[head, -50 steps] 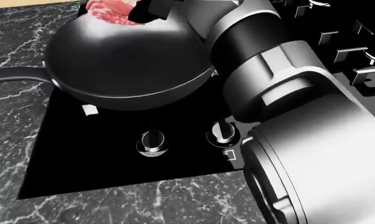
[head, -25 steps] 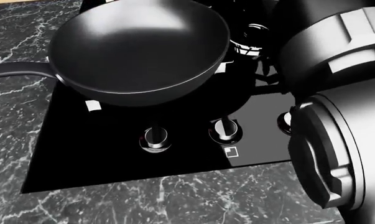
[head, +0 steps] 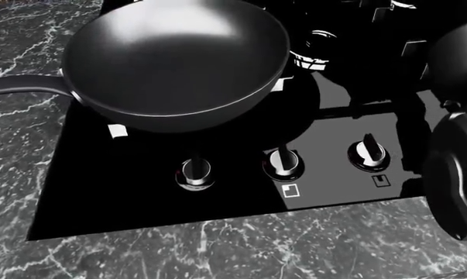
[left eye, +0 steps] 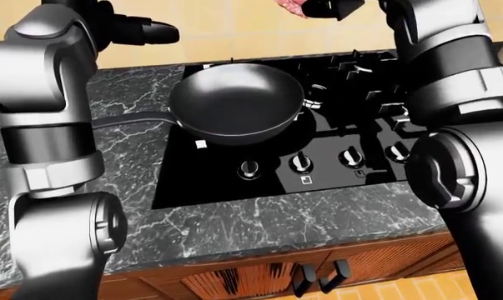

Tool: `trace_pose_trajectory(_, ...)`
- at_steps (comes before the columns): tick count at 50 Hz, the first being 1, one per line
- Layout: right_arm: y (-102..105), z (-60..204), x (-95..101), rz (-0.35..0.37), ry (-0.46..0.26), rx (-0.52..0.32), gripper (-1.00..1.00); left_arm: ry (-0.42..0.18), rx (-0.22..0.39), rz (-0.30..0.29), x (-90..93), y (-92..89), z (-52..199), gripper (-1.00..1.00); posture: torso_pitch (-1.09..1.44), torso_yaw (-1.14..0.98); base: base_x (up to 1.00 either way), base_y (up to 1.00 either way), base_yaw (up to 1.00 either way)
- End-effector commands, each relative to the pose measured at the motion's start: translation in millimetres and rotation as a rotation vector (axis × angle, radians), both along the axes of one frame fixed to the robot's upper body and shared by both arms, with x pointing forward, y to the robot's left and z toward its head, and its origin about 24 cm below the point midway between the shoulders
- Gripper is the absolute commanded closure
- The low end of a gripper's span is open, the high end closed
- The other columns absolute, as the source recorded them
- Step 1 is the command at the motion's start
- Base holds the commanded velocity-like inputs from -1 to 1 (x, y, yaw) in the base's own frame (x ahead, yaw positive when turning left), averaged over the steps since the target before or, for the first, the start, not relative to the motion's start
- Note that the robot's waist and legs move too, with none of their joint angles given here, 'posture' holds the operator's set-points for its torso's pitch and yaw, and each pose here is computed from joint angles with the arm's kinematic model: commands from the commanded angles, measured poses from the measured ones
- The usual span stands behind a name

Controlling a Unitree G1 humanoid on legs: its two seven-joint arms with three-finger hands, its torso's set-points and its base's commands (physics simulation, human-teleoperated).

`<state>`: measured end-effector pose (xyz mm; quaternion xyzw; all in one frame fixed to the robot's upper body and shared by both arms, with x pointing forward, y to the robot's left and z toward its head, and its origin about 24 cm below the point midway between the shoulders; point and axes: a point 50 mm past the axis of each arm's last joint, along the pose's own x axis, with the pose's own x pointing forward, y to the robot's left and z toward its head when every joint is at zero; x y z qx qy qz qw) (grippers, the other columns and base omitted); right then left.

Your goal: Pick the pork loin from the pan and place it on the plate.

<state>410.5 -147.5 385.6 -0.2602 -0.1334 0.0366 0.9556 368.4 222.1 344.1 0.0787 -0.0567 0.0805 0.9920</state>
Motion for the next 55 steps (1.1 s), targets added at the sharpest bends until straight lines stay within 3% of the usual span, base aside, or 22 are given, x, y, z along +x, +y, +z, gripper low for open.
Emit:
trace_pose_trajectory(1,4.0,29.3,-12.1,0.022,-0.123,0.007,1.0,-0.103,0.015,-0.005,-9.2,-1.9,23.6,-1.0,0.0,0.0,0.0,0.0,0.0)
trace_pose_trajectory(55,7.2,30.6,-12.7,0.036,-0.109,0.007,1.0,-0.112,0.013,-0.011,-13.5,-3.6,27.8,-1.0,0.0,0.0,0.0,-0.05,0.0)
